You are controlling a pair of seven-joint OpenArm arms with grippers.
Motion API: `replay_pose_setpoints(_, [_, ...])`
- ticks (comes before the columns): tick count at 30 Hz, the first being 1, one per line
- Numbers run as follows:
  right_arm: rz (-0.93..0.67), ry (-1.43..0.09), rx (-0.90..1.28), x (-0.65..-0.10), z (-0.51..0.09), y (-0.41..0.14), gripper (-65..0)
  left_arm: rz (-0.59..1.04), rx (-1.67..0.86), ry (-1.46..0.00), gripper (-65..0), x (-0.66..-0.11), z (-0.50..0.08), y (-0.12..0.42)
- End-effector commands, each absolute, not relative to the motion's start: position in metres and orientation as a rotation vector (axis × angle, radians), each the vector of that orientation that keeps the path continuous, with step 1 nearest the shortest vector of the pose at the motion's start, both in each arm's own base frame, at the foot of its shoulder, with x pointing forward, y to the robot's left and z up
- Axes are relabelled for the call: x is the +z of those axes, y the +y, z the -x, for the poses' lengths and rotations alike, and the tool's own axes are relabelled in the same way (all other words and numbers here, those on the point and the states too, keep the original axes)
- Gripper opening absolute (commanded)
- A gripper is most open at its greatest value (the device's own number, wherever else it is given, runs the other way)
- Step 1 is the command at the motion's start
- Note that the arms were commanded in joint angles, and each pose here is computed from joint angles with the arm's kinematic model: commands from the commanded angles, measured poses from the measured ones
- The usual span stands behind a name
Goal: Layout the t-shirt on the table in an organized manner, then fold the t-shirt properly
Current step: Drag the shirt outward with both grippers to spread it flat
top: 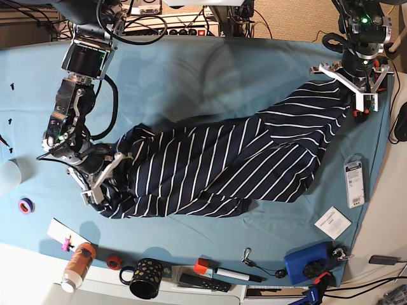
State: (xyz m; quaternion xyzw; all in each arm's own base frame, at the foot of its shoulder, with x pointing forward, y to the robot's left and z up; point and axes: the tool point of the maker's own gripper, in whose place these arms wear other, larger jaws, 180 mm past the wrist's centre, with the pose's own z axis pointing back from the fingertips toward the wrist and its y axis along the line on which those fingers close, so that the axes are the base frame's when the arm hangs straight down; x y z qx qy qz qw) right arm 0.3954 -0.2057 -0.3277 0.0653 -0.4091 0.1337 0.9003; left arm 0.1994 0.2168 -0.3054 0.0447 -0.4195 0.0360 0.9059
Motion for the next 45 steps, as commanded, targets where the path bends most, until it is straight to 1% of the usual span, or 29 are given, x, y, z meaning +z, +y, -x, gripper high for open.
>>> replay_pose_setpoints(1, [-0.107, -0.923, 0.279, -0.304, -0.408, -0.216, -65.0, -0.104, 0.072, -0.900, -65.0, -0.297, -0.202, 0.219])
replay_pose_setpoints(4, [-0.048, -0.945, 0.239, -0.294, -0.411, -0.241, -65.0, -0.104, 0.072, -0.900, -65.0, -0.297, -0.202, 0.219])
replay_pose_setpoints(10, [0.073, -0.985, 0.131, -0.269, -0.404, -0.309, -65.0, -0.104, 0.072, -0.901, -65.0, -0.297, -0.202, 0.219])
replay_pose_setpoints(12, [0.085, -1.004, 0.068, -0.262, -0.399, -0.328, -65.0, -0.104, 0.072, -0.901, -65.0, -0.297, -0.202, 0.219])
replay_pose_setpoints(17, [0.053, -1.090, -0.071, -0.244, -0.384, -0.363, -65.0, -0.104, 0.071, -0.909, -65.0, -0.296, -0.203, 0.219])
replay_pose_setpoints(20, [-0.012, -1.086, -0.098, -0.243, -0.371, -0.370, -65.0, -0.104, 0.071, -0.908, -65.0, -0.296, -0.203, 0.219])
replay_pose_setpoints(24, [-0.139, -1.061, -0.057, -0.249, -0.358, -0.354, -65.0, -0.104, 0.072, -0.909, -65.0, -0.296, -0.203, 0.219])
replay_pose_setpoints(27, [-0.171, -1.039, -0.050, -0.254, -0.354, -0.348, -65.0, -0.104, 0.071, -0.908, -65.0, -0.296, -0.203, 0.219])
replay_pose_setpoints(31, [-0.163, -1.037, -0.072, -0.258, -0.347, -0.355, -65.0, -0.104, 0.072, -0.908, -65.0, -0.296, -0.203, 0.219])
replay_pose_setpoints(34, [-0.145, -1.050, -0.141, -0.260, -0.332, -0.373, -65.0, -0.104, 0.071, -0.908, -65.0, -0.296, -0.203, 0.219])
replay_pose_setpoints(38, [-0.159, -1.097, -0.239, -0.259, -0.305, -0.396, -65.0, -0.104, 0.071, -0.908, -65.0, -0.296, -0.203, 0.219])
replay_pose_setpoints(41, [-0.126, -1.077, -0.270, -0.263, -0.282, -0.413, -65.0, -0.104, 0.071, -0.909, -65.0, -0.296, -0.203, 0.219])
replay_pose_setpoints(45, [-0.074, -1.019, -0.253, -0.266, -0.260, -0.428, -65.0, -0.104, 0.071, -0.908, -65.0, -0.296, -0.203, 0.219])
